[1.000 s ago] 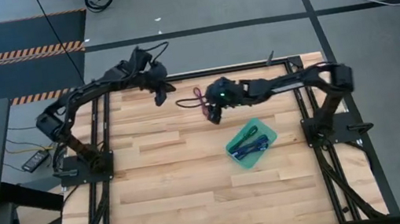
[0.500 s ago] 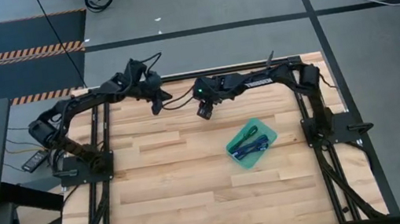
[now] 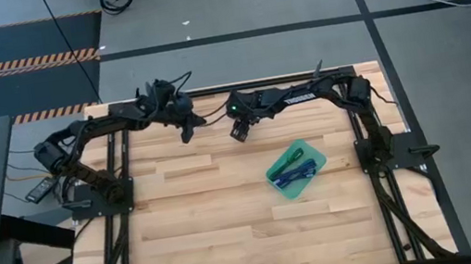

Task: Pick and place USB-C Cables
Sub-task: Put the pink charger cable into the green bin

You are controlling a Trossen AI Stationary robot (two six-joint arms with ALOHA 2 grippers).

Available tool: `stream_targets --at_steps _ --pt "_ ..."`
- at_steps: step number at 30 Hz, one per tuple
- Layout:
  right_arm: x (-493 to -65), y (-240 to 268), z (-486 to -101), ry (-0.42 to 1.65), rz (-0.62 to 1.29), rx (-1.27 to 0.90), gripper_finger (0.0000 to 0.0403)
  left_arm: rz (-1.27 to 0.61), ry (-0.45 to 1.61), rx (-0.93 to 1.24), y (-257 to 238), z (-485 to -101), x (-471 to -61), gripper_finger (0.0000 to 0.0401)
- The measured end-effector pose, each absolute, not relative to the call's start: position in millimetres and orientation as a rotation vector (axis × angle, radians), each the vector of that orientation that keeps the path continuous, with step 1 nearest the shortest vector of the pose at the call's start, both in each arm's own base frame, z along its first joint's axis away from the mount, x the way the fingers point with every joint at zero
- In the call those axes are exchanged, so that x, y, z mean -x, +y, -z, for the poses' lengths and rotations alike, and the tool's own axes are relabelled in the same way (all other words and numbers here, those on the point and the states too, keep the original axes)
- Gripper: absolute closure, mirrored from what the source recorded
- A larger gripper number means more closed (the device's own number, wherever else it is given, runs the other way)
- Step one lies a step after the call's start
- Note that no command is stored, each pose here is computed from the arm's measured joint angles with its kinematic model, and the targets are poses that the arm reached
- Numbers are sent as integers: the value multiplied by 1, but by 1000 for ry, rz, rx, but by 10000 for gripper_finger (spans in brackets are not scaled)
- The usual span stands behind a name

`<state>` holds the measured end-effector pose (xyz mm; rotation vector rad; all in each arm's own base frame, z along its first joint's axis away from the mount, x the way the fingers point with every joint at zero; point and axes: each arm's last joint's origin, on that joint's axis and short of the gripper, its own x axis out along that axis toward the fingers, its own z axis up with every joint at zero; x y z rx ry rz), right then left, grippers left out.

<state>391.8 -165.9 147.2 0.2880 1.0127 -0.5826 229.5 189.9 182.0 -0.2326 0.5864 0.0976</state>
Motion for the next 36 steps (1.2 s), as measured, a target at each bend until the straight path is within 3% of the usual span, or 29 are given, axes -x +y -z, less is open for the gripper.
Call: stream_targets --at_steps 8,13,16,22,30,36 --pt "-395 -164 -136 1040 570 -300 188 -76 525 221 179 -177 -236 388" --pt "-395 -159 -135 1071 557 -264 215 -64 530 225 175 -177 -239 388" --pt "-396 -152 -135 1111 532 -206 255 -51 534 224 172 -177 -241 388" --pt "-396 -132 -134 1201 446 -89 381 -33 536 221 168 -176 -244 388" --pt "-389 -114 -140 1303 430 11 389 -31 547 226 166 -176 -244 388" --pt "-379 -98 -174 1297 417 30 389 -30 558 236 165 -174 -244 388"
